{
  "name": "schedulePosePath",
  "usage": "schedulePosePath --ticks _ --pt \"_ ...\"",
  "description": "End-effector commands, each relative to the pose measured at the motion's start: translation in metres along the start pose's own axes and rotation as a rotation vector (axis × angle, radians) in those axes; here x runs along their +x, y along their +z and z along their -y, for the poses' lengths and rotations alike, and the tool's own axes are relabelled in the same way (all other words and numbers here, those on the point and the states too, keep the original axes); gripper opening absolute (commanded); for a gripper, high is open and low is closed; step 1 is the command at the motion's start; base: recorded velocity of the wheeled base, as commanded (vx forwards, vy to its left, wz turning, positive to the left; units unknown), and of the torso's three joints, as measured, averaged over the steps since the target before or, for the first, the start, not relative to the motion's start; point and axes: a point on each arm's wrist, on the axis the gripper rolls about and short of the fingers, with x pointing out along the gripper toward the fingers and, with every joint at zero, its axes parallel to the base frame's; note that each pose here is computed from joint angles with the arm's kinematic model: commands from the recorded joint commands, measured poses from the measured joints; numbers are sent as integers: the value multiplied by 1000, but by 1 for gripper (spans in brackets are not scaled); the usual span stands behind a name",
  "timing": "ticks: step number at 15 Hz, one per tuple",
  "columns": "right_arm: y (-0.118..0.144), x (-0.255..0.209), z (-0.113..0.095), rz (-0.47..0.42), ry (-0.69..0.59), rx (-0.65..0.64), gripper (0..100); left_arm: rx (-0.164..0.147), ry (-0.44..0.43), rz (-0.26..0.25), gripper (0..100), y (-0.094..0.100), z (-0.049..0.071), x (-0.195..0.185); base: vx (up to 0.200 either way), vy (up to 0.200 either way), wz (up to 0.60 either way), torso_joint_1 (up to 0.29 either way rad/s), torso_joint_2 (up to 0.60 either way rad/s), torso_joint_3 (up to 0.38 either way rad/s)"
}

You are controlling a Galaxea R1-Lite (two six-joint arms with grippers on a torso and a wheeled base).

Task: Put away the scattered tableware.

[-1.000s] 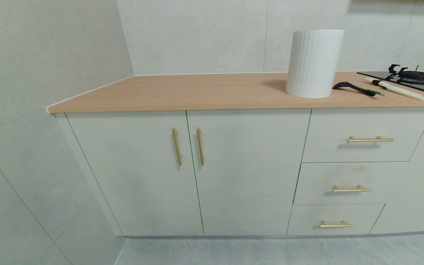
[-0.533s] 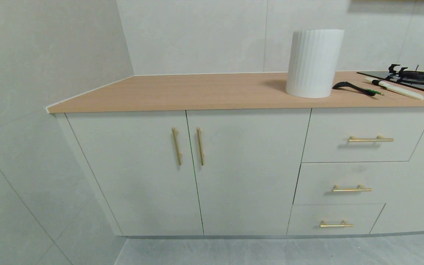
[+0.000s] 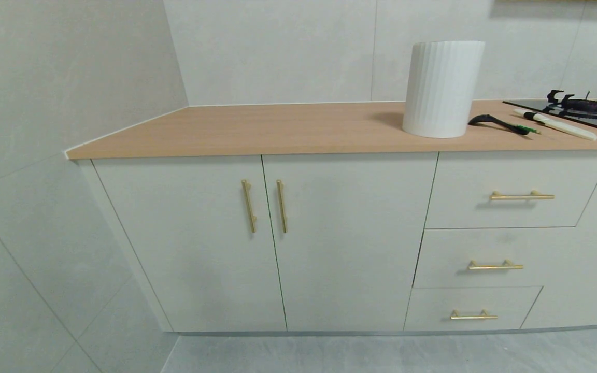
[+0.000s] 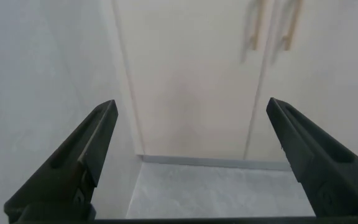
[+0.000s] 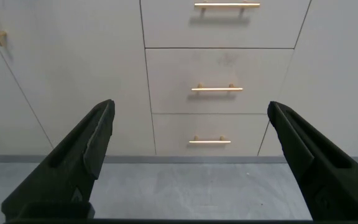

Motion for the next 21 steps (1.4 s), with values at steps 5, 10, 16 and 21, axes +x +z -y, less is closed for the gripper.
schedulePosePath --ticks 5,10,16,21 --pt "-1 0 0 -9 2 16 100 -23 -41 -28 100 -4 1 0 0 0 0 0 0 0" --pt "-1 0 0 -6 14 22 100 -5 -43 -27 100 -4 1 0 0 0 0 0 0 0" --pt "-1 0 0 -7 19 21 100 -28 -42 -29 100 -4 1 0 0 0 0 0 0 0" --pt "-1 0 0 -9 19 17 100 -31 -41 -30 100 -4 1 0 0 -120 0 2 2 3"
